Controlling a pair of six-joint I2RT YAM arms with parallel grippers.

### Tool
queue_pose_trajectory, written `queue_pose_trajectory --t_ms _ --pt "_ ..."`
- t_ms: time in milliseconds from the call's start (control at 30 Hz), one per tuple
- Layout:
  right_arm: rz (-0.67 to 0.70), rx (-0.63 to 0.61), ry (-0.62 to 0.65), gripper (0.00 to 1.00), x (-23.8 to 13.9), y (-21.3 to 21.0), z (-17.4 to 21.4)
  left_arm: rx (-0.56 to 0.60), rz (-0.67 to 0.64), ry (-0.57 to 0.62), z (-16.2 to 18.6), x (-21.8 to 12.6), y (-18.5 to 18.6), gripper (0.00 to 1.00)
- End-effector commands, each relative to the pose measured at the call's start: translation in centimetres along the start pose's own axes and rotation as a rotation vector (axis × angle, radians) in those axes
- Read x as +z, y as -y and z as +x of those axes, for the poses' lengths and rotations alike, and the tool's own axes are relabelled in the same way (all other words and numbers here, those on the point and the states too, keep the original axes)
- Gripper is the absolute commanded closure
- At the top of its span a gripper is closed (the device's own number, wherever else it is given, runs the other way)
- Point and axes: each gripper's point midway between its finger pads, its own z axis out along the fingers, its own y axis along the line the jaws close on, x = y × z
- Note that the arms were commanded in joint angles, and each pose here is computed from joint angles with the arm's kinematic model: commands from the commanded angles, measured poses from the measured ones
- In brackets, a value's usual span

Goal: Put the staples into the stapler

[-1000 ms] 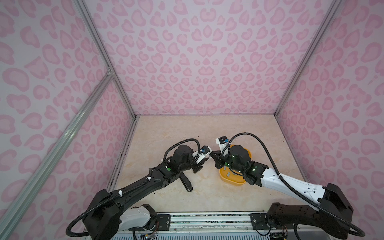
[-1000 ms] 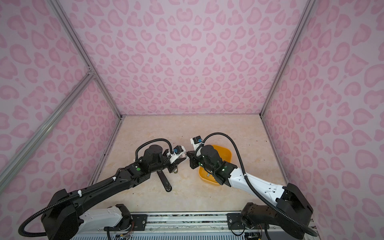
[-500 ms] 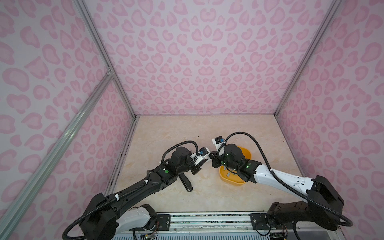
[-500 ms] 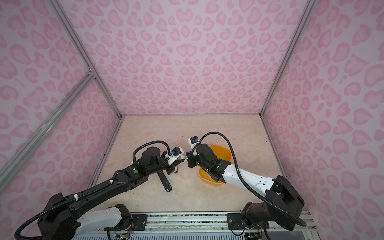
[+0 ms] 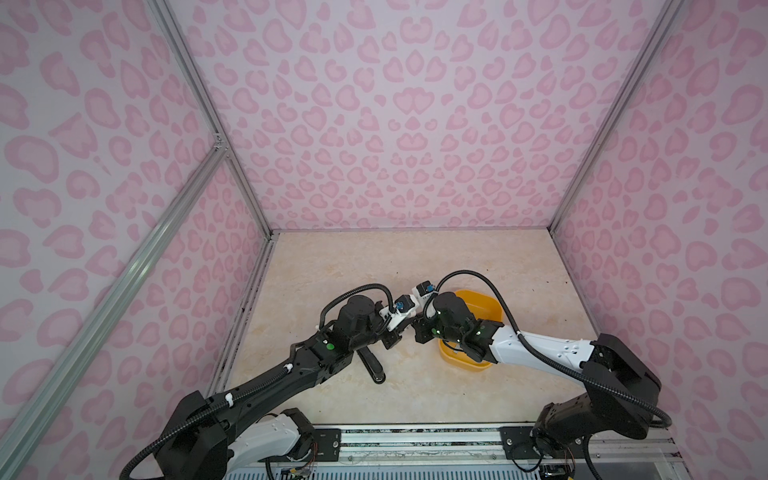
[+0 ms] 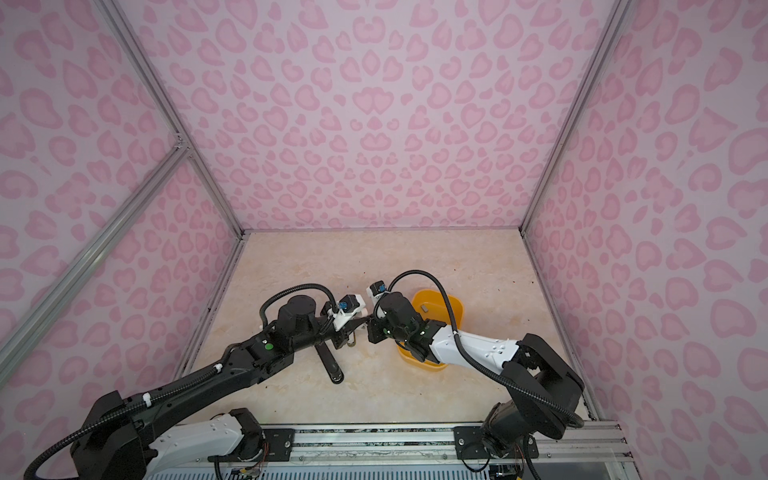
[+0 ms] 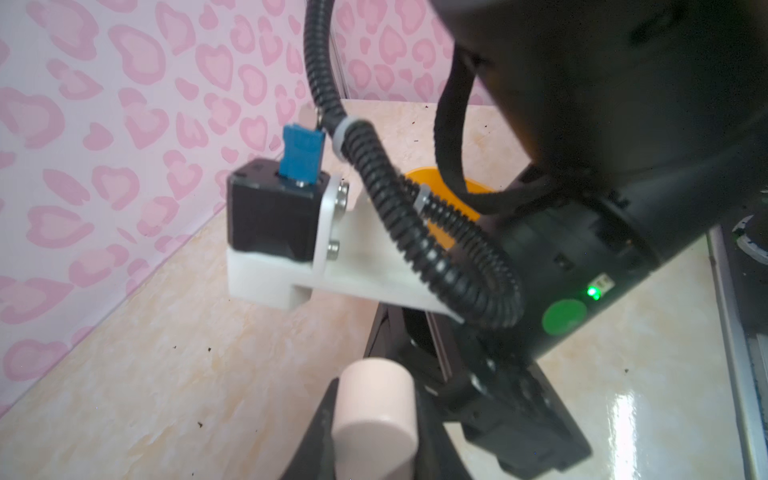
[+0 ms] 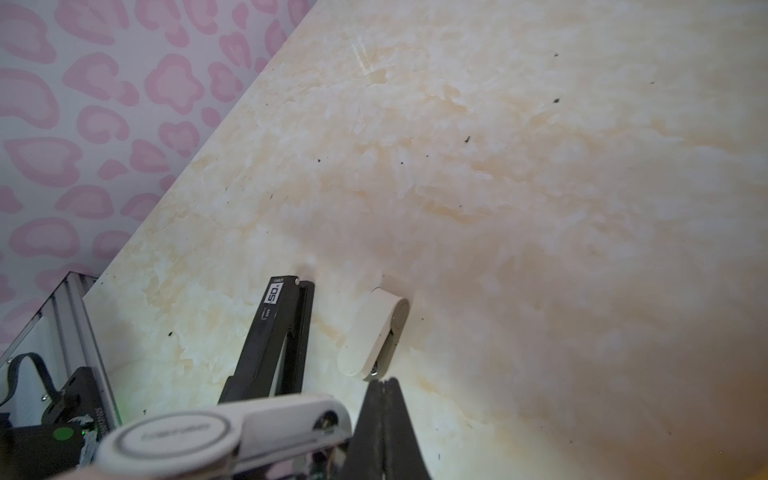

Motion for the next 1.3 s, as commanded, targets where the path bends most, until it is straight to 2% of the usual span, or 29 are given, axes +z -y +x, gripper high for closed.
queue_pose_trajectory --t_ms 0,133,267,367,500,600,800,1000,1133,1267 --pt "-0.143 0.017 0.036 0.96 0.2 -2.7 -1.0 0.009 -0.014 0.072 -1.6 -0.1 -0.4 0.96" --pt "-0.190 0.032 0.039 0.96 0.4 -3.4 -0.9 0.008 -0.011 0.070 -1.6 0.0 -0.4 0.96" --pt "-0.125 0.057 0.073 0.95 -0.2 -1.5 -1.3 0.007 -0.019 0.074 -1.6 -0.1 -0.5 0.96" --pt "-0.062 0.091 0.125 0.88 -1.5 0.8 -2.0 0.007 -0.025 0.081 -1.7 -0.2 -0.5 0.96" --pt "-0.001 0.111 0.194 0.74 -3.7 3.3 -3.3 0.001 -0.036 0.077 -1.6 -0.3 -0.7 0.97" --pt "0.048 0.053 0.237 0.62 -5.7 3.8 -4.4 -0.006 -0.058 0.069 -1.4 -0.3 -1.1 0.96" --pt "0.121 -0.095 0.389 0.48 -9.8 4.2 -6.3 -0.019 -0.111 0.078 -1.5 -0.9 -1.9 0.96" --pt "-0.026 -0.364 0.617 0.36 -13.5 0.8 -5.8 -0.014 -0.130 0.115 -2.1 -1.8 -2.0 0.96" --pt "-0.068 -0.419 0.602 0.31 -14.0 -0.9 -5.7 -0.009 -0.130 0.129 -2.2 -2.1 -2.0 0.96" --pt "-0.197 -0.500 0.592 0.24 -14.0 -3.7 -4.5 -0.001 -0.123 0.151 -2.7 -2.7 -1.7 0.96"
